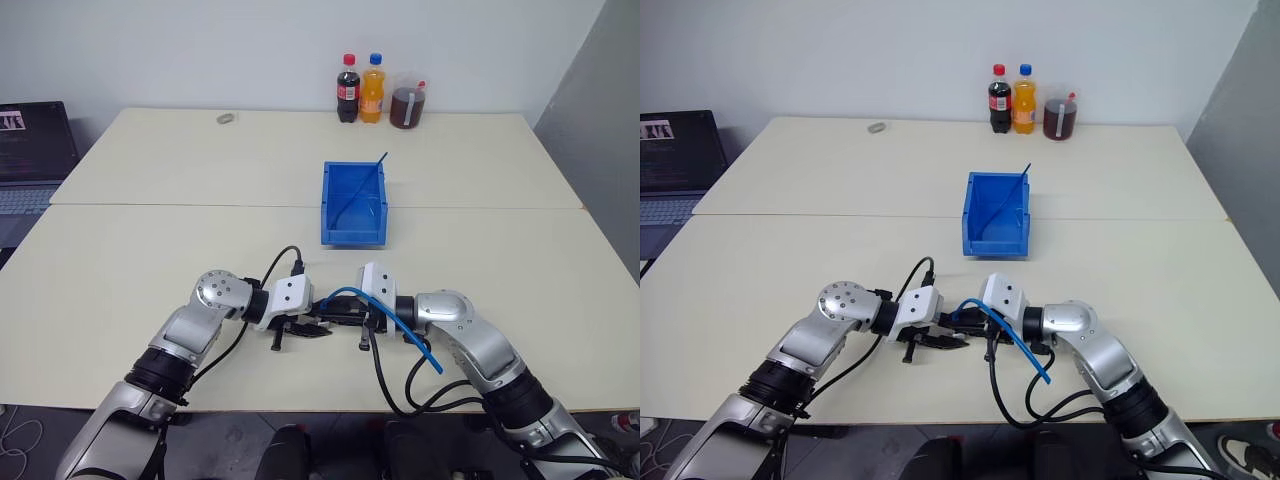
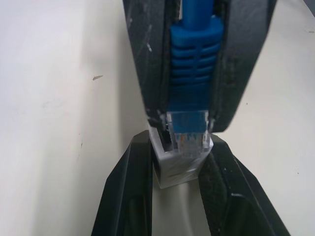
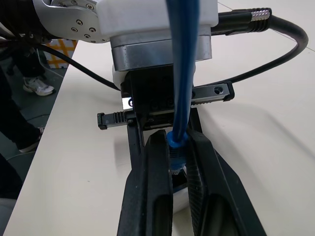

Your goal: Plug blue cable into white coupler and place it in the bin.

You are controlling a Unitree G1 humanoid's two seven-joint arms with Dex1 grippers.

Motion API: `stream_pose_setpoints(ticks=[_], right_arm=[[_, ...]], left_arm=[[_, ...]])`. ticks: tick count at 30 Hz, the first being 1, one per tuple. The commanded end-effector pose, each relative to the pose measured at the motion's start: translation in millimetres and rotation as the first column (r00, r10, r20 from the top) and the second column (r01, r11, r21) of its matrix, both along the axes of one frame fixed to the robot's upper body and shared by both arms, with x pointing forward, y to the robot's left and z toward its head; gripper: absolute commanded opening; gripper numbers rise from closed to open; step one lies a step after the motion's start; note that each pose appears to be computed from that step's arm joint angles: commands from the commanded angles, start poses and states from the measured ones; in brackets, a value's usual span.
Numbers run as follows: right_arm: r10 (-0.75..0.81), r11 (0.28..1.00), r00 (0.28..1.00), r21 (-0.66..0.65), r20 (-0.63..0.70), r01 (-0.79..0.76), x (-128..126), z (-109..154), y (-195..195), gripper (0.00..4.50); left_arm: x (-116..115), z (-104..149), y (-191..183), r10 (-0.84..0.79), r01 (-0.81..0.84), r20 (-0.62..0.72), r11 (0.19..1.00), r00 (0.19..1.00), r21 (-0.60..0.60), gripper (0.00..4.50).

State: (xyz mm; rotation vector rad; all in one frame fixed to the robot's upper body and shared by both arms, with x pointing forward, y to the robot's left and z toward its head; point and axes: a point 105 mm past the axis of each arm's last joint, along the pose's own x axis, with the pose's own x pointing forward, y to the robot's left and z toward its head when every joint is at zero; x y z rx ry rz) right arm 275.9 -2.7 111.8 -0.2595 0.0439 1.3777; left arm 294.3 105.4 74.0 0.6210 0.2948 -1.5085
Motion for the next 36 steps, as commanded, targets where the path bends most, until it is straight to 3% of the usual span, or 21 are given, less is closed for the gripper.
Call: stream_pose_setpoints(ticks=[1,23,36], right_arm=[[-0.007,1.000,1.000,-0.008,0.013,0.007,2.9,0.2,-4.6,0.11],[0.030,0.998,1.000,0.059,-0.003,-0.029,0.5,20.3,-6.2,0.11],[0.087,0.996,0.996,-0.034,0.034,-0.086,-4.1,7.4,-3.2,0.11]], left_arm=[[-13.7,-23.0,8.1,-0.027,0.033,-0.083,0.996,0.996,0.077,0.93],[-16.9,-25.2,11.9,-0.035,0.043,-0.091,0.995,0.995,0.094,0.93],[-16.3,-25.3,11.9,-0.034,0.043,-0.089,0.995,0.995,0.095,0.93]])
